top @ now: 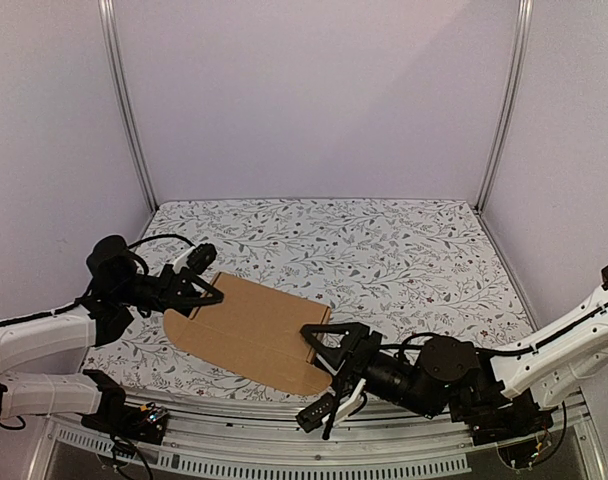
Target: Fold the paper box
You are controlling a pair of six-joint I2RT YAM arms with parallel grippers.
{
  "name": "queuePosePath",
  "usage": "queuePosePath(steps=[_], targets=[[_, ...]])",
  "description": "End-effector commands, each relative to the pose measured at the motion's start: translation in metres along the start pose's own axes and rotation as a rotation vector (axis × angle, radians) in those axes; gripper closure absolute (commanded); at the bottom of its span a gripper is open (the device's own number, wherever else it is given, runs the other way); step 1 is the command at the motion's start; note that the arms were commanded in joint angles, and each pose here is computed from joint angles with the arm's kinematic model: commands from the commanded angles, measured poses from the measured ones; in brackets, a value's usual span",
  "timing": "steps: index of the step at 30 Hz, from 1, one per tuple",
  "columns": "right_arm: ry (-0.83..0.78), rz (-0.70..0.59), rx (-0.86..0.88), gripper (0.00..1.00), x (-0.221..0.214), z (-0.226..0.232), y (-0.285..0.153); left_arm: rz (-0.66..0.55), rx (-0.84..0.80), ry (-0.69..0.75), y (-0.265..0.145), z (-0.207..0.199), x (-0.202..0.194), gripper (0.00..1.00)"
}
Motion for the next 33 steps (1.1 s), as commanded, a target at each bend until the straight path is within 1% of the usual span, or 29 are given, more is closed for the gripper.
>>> queuePosePath(steps=[1, 5, 10, 12, 16, 17, 18, 19, 22, 26, 30, 33], targets=[[0.046, 0.004, -0.058, 0.4, 0.003, -0.013, 0.001, 0.021, 0.01, -0.016, 0.001, 0.006, -0.006, 1.0], [0.049, 0.009, -0.064, 0.45, 0.002, -0.013, 0.001, 0.019, 0.016, -0.021, 0.001, 0.008, -0.006, 0.98], [0.056, 0.013, -0.072, 0.48, 0.002, -0.014, 0.002, 0.017, 0.026, -0.024, 0.001, 0.011, -0.007, 0.89], [0.056, 0.019, -0.074, 0.48, 0.001, -0.014, 0.002, 0.009, 0.03, -0.014, 0.0, 0.01, -0.006, 0.73], [0.063, 0.029, -0.072, 0.49, -0.002, -0.011, 0.0, -0.013, 0.066, 0.017, -0.001, 0.012, -0.004, 0.48], [0.065, 0.034, -0.072, 0.49, -0.003, -0.01, -0.001, -0.018, 0.08, 0.034, -0.001, 0.011, -0.003, 0.44], [0.067, 0.038, -0.07, 0.49, -0.004, -0.009, -0.001, -0.022, 0.11, 0.018, -0.003, 0.014, -0.005, 0.38], [0.069, 0.042, -0.071, 0.49, -0.005, -0.009, -0.002, -0.029, 0.138, 0.026, -0.004, 0.015, -0.005, 0.36], [0.079, 0.056, -0.068, 0.49, -0.009, -0.008, -0.005, -0.053, 0.2, 0.051, -0.008, 0.018, -0.003, 0.32], [0.096, 0.08, -0.05, 0.5, -0.015, -0.003, -0.011, -0.125, 0.259, 0.076, -0.015, 0.013, 0.009, 0.25], [0.14, 0.123, -0.027, 0.5, -0.026, 0.004, -0.019, -0.173, 0.409, 0.157, -0.026, 0.007, 0.017, 0.23], [0.181, 0.161, -0.005, 0.5, -0.035, 0.009, -0.026, -0.207, 0.485, 0.217, -0.033, -0.005, 0.022, 0.23]])
Point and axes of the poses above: each gripper's point midway between its finger pads, its own y axis out along the fingers, its own z axis along the line the jaws close on, x = y × z, the point moved 4 cm from there along -y, back along the fingers, and after that the axes turned 10 degrees about y, right-handed, at the moved point
